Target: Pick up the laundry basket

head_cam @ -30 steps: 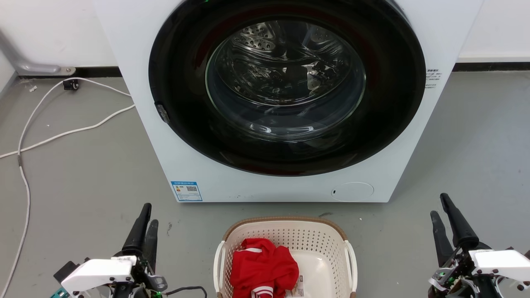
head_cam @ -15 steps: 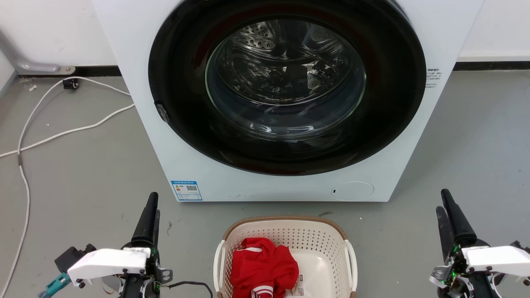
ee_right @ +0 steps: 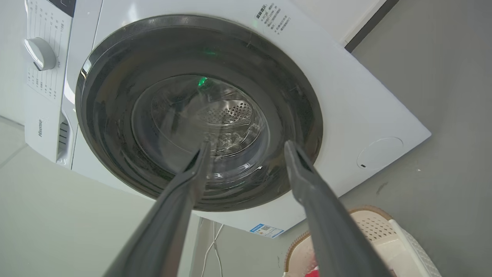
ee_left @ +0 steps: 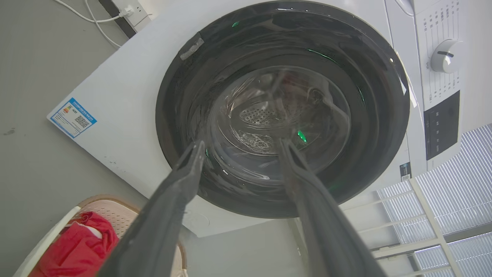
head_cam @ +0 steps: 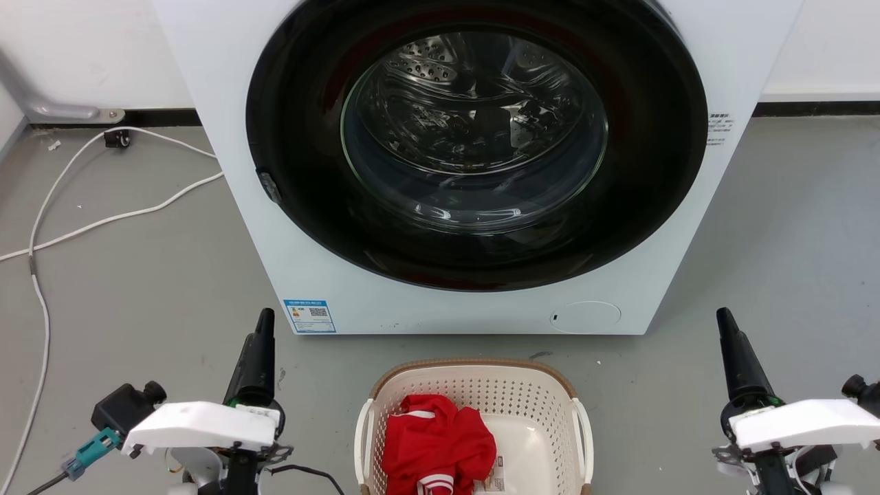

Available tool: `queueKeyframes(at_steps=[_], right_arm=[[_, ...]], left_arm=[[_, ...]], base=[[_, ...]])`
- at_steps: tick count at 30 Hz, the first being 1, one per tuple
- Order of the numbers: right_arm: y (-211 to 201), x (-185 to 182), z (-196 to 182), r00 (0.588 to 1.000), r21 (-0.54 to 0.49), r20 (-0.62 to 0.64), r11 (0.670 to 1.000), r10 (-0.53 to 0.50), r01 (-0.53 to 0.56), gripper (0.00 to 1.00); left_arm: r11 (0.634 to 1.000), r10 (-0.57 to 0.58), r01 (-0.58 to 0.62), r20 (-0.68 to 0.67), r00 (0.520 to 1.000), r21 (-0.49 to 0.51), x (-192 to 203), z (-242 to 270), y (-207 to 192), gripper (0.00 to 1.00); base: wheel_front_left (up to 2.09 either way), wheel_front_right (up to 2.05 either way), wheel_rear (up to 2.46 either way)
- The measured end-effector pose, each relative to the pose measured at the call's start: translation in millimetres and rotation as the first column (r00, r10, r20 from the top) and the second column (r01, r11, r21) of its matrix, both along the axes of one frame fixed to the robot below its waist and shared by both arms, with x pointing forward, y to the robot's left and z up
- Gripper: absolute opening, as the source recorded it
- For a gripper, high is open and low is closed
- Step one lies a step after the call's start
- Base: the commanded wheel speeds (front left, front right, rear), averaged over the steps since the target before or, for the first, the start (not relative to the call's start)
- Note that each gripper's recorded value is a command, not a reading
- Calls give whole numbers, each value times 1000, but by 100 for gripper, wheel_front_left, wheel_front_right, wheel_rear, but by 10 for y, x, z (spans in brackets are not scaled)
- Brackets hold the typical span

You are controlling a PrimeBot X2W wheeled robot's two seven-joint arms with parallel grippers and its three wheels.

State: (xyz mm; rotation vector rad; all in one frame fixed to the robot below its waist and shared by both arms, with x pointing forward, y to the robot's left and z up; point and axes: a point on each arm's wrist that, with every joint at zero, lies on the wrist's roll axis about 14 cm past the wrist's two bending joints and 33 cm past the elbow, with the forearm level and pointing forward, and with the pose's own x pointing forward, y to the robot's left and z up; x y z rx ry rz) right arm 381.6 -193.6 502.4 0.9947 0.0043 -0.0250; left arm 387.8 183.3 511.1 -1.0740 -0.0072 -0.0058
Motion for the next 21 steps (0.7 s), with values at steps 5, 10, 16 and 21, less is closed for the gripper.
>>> queueKeyframes(at_steps=[5, 10, 16, 21], right_arm=[[15, -3, 6, 1000, -126, 2, 992, 7, -7, 100], [18, -7, 8, 1000, -225, 5, 974, 9, -8, 100], [26, -12, -8, 1000, -324, 2, 946, 14, -12, 100], [50, -10, -8, 1000, -395, 6, 919, 22, -18, 100]], left_arm=[[995, -10, 10, -2, 1000, 104, 3, 0, -55, 100], [978, -25, 24, -1, 1000, 209, 21, 8, -122, 100], [948, -26, 28, -11, 1000, 317, 29, -15, -165, 100], [918, -25, 25, -6, 1000, 395, 45, 4, -189, 100]], base=[[0, 0, 0], [0, 0, 0], [0, 0, 0], [0, 0, 0]])
